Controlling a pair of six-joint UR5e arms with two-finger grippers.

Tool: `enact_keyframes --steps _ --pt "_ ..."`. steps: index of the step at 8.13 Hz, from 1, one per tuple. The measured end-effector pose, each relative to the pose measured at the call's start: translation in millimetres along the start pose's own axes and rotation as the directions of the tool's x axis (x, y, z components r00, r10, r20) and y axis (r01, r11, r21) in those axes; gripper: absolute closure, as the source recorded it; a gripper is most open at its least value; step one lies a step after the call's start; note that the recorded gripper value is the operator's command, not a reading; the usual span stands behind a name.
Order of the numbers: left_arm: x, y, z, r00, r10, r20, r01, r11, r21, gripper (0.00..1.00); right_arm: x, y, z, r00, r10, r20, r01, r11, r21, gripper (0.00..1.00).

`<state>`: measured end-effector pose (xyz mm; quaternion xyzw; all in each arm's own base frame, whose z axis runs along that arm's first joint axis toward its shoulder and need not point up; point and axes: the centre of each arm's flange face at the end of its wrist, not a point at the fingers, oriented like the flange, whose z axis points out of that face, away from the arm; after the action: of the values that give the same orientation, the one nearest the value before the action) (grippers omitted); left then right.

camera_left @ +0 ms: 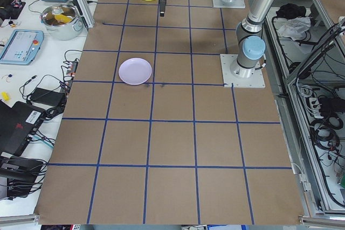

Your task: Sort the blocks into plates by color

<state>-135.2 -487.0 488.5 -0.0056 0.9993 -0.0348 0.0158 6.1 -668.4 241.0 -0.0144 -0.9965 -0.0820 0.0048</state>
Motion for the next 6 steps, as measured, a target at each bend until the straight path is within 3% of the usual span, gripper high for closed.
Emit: enact_keyframes --steps 3,6 --pt "0 0 0 1.000 0.000 0.000 0.000 1.000 0.000 0.00 2 23 -33 1.000 -0.017 -0.008 0.017 1.000 0.009 0.00" --pt "0 0 -1 1.000 0.000 -0.001 0.000 1.000 0.002 0.00 16 68 -18 0.998 -0.058 -0.005 0.058 0.997 -0.044 0.00"
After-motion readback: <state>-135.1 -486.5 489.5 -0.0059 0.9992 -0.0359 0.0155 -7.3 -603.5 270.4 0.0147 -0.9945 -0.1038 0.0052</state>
